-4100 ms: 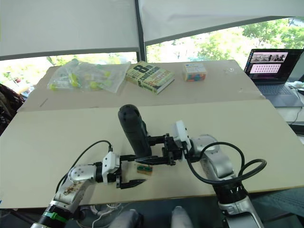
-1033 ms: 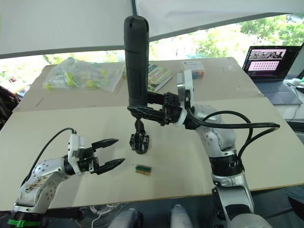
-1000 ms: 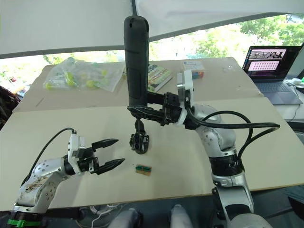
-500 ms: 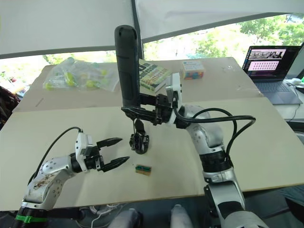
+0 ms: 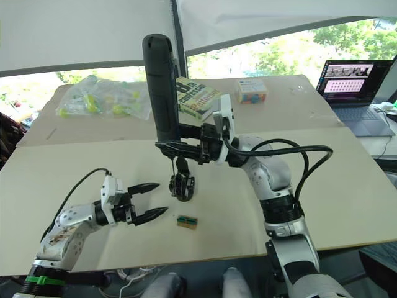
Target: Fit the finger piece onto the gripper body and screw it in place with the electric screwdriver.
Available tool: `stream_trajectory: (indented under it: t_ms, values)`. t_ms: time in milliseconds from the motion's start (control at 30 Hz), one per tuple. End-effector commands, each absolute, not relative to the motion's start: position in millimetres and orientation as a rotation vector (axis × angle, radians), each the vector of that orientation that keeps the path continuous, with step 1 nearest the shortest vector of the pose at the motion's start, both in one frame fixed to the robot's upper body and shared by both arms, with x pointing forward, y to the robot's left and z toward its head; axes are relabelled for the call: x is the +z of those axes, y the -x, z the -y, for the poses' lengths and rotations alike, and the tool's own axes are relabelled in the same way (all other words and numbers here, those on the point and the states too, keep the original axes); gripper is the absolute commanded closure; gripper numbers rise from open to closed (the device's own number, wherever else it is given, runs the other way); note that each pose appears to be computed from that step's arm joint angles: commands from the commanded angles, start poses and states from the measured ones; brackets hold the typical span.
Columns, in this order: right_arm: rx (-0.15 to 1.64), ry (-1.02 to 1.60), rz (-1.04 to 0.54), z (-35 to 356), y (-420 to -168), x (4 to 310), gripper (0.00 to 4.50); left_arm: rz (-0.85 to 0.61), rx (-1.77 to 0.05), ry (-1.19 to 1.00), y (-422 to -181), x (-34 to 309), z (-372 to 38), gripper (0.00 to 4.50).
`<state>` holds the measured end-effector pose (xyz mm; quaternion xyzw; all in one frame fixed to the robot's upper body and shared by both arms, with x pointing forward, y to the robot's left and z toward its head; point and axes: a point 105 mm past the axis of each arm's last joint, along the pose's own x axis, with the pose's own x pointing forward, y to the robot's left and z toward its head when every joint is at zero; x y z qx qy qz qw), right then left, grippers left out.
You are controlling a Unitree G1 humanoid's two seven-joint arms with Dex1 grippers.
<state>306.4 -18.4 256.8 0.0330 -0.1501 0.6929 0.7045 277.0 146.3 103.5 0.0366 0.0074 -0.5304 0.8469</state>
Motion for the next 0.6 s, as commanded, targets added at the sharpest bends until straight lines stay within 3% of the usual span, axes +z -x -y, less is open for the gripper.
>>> stream_trajectory:
  t_ms: [33, 600]
  values:
    - [1.576, -0.040, 0.430, 16, -296, 278, 2.58, 0.021, -1.131, -0.101, -277, 108, -144, 0.00]
    - [1.573, -0.033, 0.418, 14, -298, 270, 2.58, 0.049, -1.123, -0.096, -278, 98, -148, 0.00]
